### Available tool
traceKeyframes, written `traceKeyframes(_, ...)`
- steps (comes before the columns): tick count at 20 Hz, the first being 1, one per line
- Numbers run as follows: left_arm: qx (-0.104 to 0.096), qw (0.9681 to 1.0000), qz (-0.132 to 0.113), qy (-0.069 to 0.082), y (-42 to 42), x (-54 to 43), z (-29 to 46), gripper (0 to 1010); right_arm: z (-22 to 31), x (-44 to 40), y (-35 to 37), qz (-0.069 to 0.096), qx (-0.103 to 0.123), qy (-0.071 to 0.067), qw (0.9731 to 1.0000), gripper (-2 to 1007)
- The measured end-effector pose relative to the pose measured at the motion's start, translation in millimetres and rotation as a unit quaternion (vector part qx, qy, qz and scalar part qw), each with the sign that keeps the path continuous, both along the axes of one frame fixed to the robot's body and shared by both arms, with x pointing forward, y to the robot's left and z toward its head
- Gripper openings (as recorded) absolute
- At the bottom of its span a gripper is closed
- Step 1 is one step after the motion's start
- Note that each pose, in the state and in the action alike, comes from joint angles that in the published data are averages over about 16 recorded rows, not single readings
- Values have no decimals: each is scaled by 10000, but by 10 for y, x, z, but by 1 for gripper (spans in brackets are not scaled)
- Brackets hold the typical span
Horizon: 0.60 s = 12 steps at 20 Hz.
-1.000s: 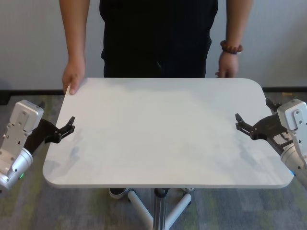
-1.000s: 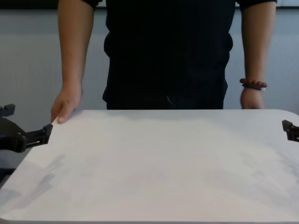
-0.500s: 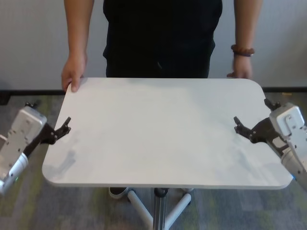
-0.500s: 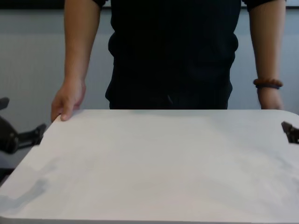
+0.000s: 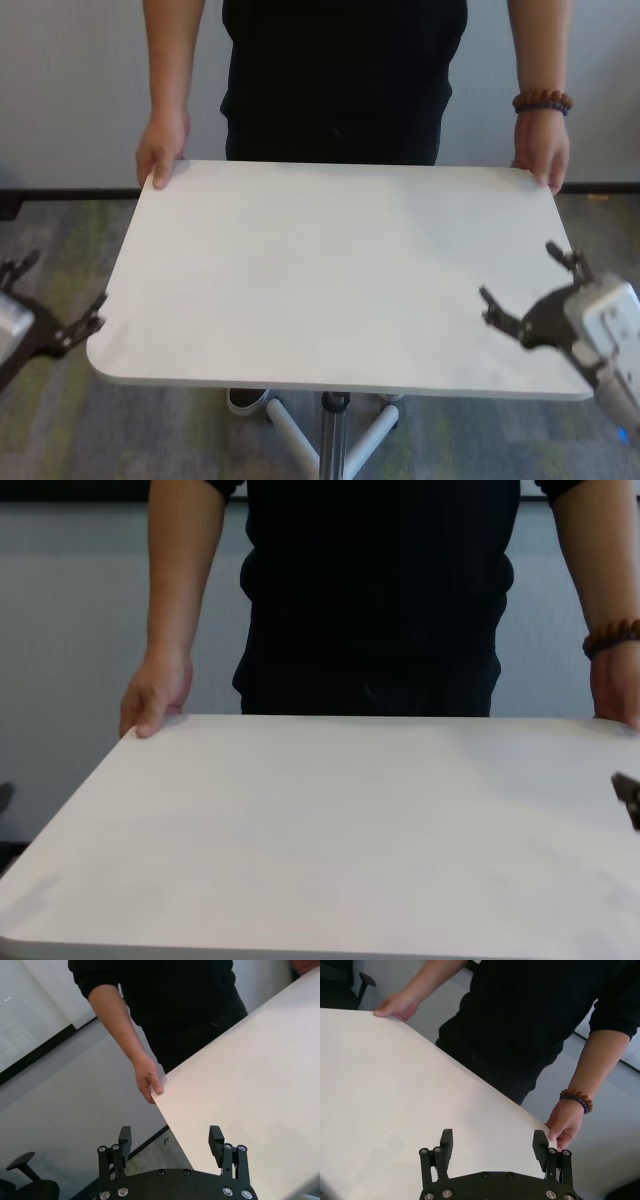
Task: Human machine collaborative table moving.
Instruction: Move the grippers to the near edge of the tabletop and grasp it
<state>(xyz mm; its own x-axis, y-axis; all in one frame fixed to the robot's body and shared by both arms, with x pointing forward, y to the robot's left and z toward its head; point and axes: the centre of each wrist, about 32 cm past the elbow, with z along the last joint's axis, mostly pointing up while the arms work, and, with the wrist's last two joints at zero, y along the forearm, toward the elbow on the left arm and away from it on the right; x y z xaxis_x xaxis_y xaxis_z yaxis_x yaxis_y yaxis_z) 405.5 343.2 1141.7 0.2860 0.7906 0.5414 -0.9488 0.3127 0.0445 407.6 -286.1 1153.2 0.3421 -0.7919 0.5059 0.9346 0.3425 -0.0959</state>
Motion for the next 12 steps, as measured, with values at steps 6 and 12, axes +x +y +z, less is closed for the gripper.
traceKeyframes(6,263,9994,-204,-7,95,-433,2,1001,-51,-453,98,132,-155,90,9998,1001)
traceKeyframes(12,608,9971,-459,-20,133,-743,-51,1001,-147,-813,150,187,-364,291,9987,1001)
